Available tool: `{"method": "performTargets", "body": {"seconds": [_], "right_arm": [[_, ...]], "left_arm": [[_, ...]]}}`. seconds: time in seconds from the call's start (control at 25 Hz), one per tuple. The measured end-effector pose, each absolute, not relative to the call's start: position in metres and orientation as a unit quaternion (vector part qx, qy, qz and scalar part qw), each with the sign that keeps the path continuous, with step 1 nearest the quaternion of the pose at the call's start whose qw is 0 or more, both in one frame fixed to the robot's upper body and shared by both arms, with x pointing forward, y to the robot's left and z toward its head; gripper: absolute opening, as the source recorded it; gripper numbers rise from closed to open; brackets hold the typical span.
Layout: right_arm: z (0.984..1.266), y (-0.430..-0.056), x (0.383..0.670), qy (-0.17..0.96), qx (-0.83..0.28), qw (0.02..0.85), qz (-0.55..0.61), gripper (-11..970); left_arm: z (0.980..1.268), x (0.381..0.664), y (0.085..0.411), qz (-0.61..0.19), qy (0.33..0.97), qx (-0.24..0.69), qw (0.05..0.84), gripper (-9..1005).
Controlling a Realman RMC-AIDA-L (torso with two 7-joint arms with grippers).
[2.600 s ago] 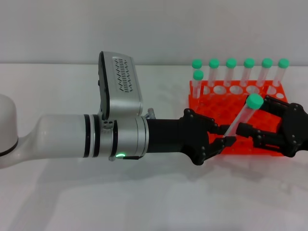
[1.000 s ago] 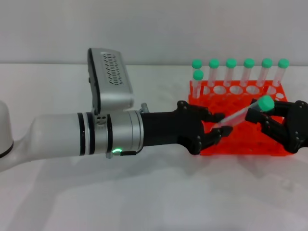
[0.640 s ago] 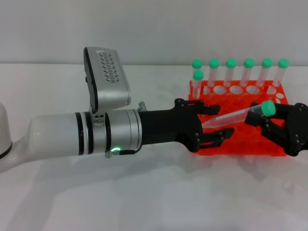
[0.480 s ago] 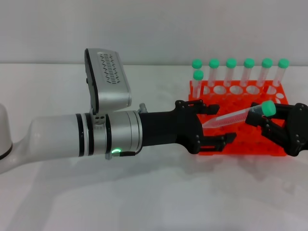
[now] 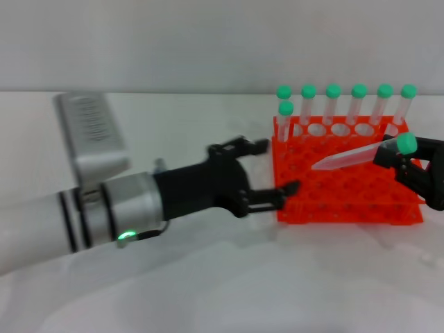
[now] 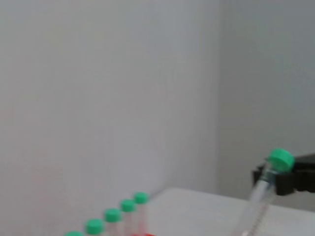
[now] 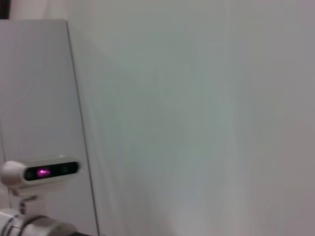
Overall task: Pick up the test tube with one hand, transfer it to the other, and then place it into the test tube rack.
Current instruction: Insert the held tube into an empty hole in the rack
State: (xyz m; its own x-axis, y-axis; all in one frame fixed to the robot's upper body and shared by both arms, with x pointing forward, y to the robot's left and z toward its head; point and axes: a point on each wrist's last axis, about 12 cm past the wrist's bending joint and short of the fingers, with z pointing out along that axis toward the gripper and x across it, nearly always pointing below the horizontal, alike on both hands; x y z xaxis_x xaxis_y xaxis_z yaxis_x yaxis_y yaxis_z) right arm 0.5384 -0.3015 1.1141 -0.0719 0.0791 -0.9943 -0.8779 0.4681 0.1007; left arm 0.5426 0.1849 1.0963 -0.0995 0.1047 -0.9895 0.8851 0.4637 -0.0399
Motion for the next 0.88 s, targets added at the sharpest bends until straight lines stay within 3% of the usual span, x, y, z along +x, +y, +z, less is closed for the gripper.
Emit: {"method": "performTargets", "body": {"seconds": [0.44, 0.88], "right_arm": [[1.117, -0.303, 0.556, 0.635, -0.324, 0.601, 0.362, 226], [1.124, -0.27, 0.594, 0.662, -0.363, 0.578, 0.311, 233]], "left_arm": [[1.068, 0.513, 0.243, -0.278, 0.664, 0.264, 0.642, 881], [1.038, 0.493, 0.277, -0.225, 0.678, 0.165, 0.68, 881]]}}
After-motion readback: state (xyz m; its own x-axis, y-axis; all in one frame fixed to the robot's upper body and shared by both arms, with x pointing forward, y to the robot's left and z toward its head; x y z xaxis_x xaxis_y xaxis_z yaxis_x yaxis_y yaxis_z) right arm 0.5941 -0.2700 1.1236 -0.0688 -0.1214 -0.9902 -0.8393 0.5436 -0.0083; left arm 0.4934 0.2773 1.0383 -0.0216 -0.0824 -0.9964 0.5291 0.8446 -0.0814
